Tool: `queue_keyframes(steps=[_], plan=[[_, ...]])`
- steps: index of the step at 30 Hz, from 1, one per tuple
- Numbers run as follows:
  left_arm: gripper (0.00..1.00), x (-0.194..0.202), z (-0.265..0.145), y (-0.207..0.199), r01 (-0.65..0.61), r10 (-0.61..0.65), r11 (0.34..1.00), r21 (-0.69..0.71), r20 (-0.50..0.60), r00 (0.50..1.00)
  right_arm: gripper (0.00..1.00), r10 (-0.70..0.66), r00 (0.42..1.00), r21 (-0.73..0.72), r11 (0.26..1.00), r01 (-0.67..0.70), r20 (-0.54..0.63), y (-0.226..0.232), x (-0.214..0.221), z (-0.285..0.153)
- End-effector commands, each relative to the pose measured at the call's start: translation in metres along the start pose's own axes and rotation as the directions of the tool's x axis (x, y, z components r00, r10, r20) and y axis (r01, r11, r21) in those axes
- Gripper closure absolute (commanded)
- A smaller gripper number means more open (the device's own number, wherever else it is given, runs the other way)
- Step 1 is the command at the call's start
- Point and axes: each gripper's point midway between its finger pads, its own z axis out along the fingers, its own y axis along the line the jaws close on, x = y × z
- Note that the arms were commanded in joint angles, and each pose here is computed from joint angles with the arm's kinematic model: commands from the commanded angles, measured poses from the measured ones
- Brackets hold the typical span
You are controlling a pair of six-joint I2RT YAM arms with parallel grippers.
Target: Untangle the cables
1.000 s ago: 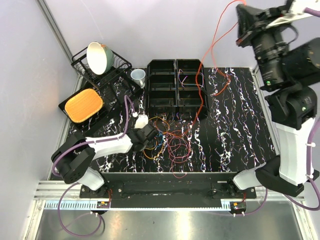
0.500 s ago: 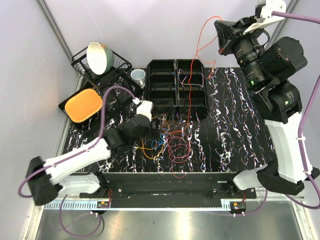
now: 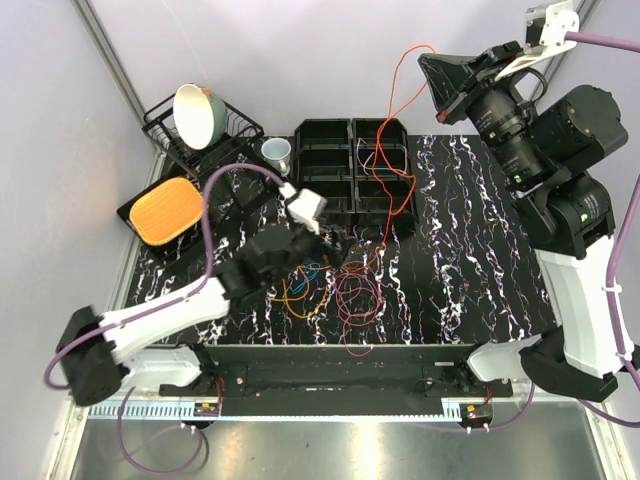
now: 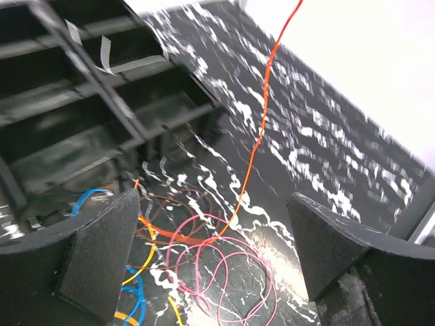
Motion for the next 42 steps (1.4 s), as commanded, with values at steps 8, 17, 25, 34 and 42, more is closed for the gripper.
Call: queue_keyframes(steps=[8, 17, 25, 34, 42], plan=[[0.16, 0.0, 0.082, -0.044, 0.004, -0.012, 0.986, 0.166, 0.046, 0.999, 1.0, 0.08, 0.994, -0.1, 0.992, -0.073, 0.068, 0.021, -0.028, -0.019], [1.0, 0.022, 0.107, -0.046, 0.069, -0.065, 0.988, 0.136, -0.031, 0.997, 1.0, 0.051, 0.997, -0.079, 0.996, -0.046, 0.062, 0.017, -0.029, -0.028], [1.0, -0.002, 0.081, -0.056, 0.041, -0.029, 0.992, 0.123, -0.094, 0.995, 1.0, 0.012, 0.999, 0.041, 0.999, -0.014, 0.035, -0.007, -0.012, -0.028], [1.0, -0.138, 0.02, -0.064, -0.002, -0.008, 0.994, 0.108, 0.095, 0.995, 1.0, 0.019, 0.999, 0.203, 0.979, -0.01, -0.043, -0.038, 0.031, -0.025], [1.0, -0.19, 0.035, -0.068, -0.026, -0.01, 0.99, 0.137, 0.253, 0.967, 1.0, 0.05, 0.998, 0.299, 0.954, -0.037, -0.039, -0.058, 0.077, -0.013]])
